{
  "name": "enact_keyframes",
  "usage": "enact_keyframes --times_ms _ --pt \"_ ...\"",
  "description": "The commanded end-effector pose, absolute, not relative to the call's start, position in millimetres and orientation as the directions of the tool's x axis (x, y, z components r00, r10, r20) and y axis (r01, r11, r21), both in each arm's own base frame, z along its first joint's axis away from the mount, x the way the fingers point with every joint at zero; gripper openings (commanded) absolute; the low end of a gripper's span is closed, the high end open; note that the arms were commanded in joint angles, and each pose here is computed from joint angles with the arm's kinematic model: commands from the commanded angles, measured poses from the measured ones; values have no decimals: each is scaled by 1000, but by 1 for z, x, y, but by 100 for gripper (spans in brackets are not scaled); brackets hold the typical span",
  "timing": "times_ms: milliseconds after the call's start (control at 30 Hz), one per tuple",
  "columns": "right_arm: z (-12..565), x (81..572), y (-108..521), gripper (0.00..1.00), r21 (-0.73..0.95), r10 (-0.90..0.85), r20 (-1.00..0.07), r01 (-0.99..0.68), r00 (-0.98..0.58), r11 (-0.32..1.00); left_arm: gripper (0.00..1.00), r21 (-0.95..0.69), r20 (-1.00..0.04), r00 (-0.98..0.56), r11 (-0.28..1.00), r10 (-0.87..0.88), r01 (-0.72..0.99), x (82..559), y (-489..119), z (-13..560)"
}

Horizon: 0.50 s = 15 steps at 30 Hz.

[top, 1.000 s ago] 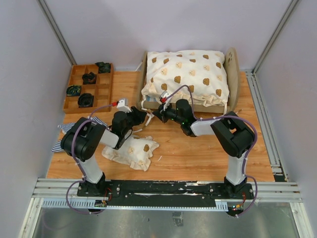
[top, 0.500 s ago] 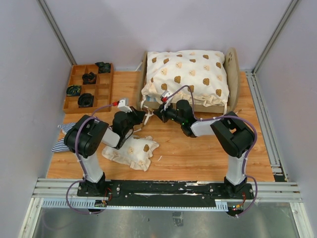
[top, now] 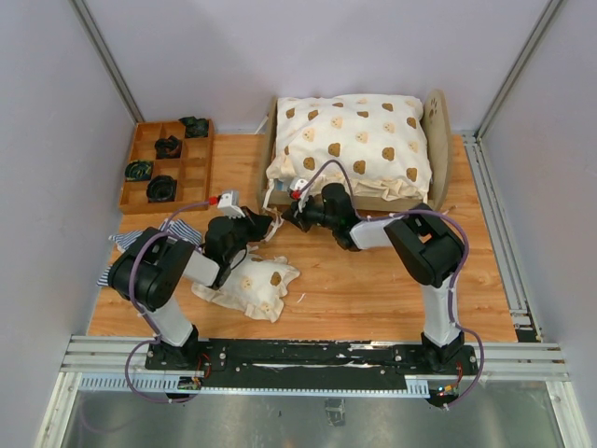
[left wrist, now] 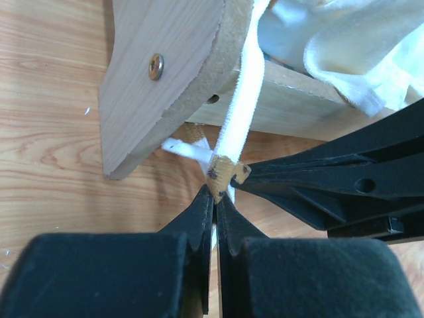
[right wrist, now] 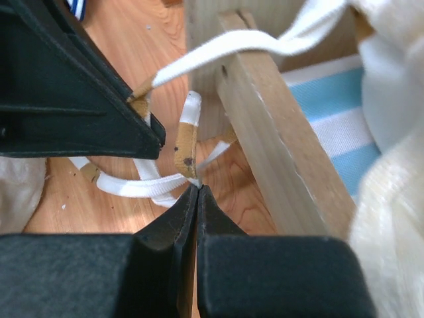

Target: Set up the pet bed

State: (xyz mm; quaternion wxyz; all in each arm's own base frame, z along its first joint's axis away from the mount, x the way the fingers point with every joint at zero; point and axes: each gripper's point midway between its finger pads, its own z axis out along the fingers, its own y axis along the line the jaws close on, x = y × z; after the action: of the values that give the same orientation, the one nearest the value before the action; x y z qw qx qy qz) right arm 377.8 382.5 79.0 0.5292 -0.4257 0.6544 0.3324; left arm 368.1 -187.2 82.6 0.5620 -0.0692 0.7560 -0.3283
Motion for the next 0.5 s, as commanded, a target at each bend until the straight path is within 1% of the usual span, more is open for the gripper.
enact_keyframes --times_ms 0,133,267,367,400,467 --pt "92 379 391 0 -249 -288 -941 -940 177 235 5 -551 -827 -344 765 -445 334 360 -192 93" --pt "86 390 391 0 -383 -374 -876 -911 306 154 5 -538 -836 -346 757 -425 370 357 -197 97" --pt "83 393 396 0 -476 -384 -823 -877 419 61 5 -528 -844 -344 748 -411 403 354 -201 102" --pt "82 396 402 0 -514 -382 -792 -858 476 -1 8 -525 -847 -338 742 -410 416 351 -203 106" --pt "84 397 404 0 -529 -376 -784 -848 495 -13 11 -525 -848 -336 741 -410 420 350 -203 108" --pt "85 399 406 0 -556 -367 -767 -831 527 -31 23 -524 -849 -330 742 -413 418 349 -201 111"
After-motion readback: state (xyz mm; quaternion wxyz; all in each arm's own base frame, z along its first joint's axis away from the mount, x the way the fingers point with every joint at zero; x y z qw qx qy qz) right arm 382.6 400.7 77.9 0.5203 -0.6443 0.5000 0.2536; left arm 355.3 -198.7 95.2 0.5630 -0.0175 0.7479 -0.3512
